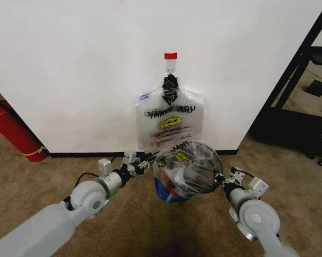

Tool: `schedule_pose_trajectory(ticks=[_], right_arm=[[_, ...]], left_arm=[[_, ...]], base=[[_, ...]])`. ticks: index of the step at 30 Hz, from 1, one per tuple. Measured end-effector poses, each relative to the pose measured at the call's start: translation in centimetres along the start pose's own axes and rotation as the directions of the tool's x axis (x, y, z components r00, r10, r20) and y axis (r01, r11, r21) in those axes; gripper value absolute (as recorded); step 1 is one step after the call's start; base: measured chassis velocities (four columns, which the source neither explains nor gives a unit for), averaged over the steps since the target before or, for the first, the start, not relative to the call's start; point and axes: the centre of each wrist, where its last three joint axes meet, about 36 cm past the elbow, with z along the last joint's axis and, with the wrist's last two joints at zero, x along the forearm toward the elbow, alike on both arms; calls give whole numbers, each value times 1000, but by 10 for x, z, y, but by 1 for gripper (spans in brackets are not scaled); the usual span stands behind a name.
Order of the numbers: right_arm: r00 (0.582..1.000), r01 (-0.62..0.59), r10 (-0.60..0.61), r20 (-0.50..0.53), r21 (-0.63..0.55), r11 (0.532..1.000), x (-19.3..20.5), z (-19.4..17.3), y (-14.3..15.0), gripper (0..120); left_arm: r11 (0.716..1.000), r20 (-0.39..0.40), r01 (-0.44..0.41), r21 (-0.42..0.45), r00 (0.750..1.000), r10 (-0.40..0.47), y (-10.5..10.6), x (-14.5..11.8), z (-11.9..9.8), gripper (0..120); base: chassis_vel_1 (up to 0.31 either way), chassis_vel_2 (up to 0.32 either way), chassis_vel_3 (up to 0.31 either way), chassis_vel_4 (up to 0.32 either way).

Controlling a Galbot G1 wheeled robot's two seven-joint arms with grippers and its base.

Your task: Pick up the garbage bag from the wall and place it over the trash bin.

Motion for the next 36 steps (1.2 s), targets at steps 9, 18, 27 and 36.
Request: schedule_pose_trajectory(ticks=[9, 18, 27, 36], right_arm=[[1000, -13, 13, 22, 32, 999, 0, 3, 1, 0], [998, -26, 23, 55, 64, 998, 2, 9, 3, 0], [996, -40, 33, 84, 83, 996, 7, 9, 4, 0], [994, -56, 47, 98, 91, 994, 7, 8, 0, 0]], left_arm=[[996, 83, 86, -16, 993, -85, -26, 9, -27, 88], [991, -26, 52, -120, 998, -55, -96, 5, -47, 72], [957, -229, -25, -290, 973, -44, -140, -41, -60, 37], [921, -298, -57, -384, 952, -65, -162, -74, -69, 3]], base=[[0, 0, 0, 0], [0, 0, 0, 0], [0, 0, 0, 0], [0, 0, 0, 0]])
